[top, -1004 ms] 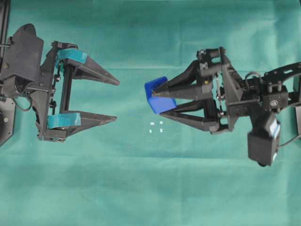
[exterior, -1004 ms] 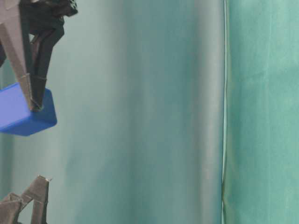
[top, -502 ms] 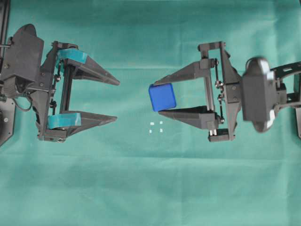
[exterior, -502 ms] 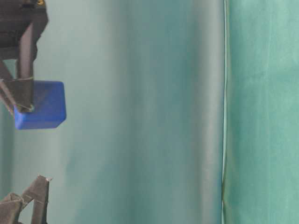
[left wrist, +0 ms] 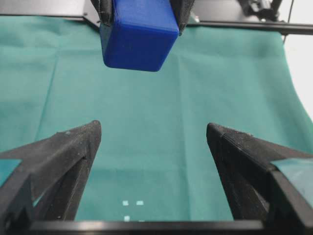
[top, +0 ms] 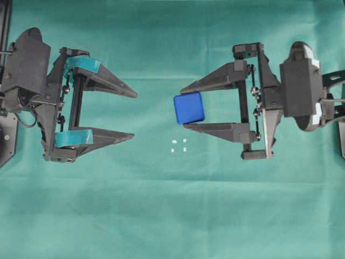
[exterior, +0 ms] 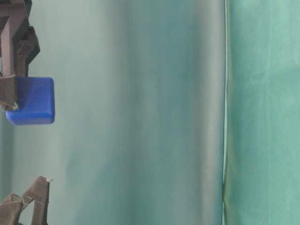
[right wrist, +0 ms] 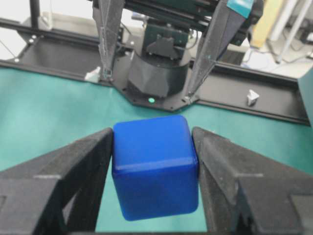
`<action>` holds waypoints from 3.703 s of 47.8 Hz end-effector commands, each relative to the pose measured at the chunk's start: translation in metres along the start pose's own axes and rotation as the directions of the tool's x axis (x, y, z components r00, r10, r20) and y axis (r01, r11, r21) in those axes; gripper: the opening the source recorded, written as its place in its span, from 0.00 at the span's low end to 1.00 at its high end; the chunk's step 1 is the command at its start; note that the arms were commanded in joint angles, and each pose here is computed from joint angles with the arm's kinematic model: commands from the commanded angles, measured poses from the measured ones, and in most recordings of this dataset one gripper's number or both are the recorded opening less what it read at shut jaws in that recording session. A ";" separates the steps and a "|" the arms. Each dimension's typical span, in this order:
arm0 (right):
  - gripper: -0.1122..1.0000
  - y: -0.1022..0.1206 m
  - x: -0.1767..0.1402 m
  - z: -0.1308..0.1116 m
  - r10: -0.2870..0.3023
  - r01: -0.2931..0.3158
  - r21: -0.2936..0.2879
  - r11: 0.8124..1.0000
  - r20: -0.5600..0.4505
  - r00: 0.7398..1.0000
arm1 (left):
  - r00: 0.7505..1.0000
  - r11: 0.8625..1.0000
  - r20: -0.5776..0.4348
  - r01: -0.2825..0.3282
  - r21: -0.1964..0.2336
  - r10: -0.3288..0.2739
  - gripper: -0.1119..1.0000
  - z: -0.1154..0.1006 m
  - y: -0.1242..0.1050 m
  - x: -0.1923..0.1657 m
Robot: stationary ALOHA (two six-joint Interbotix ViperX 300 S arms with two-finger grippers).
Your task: Handover the blue block to the right arm after grasping it with the left arm, then place it in the designated position.
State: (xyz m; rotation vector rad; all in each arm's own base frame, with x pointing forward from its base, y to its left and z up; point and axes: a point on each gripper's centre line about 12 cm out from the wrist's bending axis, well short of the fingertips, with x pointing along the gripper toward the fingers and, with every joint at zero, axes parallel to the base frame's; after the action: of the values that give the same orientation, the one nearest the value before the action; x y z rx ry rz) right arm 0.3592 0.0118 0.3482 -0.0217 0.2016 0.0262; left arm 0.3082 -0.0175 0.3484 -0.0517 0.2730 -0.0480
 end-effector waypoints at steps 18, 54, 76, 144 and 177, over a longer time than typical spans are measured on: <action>0.61 0.000 -0.005 0.011 0.000 0.000 0.006 1.000 0.031 1.000 | 1.000 1.000 0.027 0.004 0.004 -0.004 1.00 0.009 -0.001 -0.002; 0.61 0.000 -0.005 0.011 0.000 0.000 0.005 1.000 0.031 1.000 | 1.000 1.000 0.029 0.004 0.004 -0.004 1.00 0.009 -0.001 -0.002; 0.61 0.000 -0.005 0.010 0.000 0.000 0.012 1.000 0.028 1.000 | 1.000 1.000 0.029 0.004 0.004 -0.004 1.00 0.009 -0.001 -0.002; 0.61 0.009 -0.007 -0.079 -0.074 0.165 0.221 0.961 -0.369 0.926 | 0.999 1.000 0.032 0.005 0.004 -0.005 1.00 0.010 -0.001 -0.002; 0.61 0.014 0.019 -0.104 -0.049 0.152 0.217 0.964 -0.417 0.908 | 0.999 1.000 0.032 0.004 0.004 -0.004 1.00 0.010 -0.001 -0.002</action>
State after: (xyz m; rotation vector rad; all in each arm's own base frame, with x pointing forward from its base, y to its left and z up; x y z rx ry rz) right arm 0.3493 0.0209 0.2343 0.2034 0.6562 -0.1277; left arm 0.3086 -0.0170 0.3481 -0.0504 0.2729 -0.0465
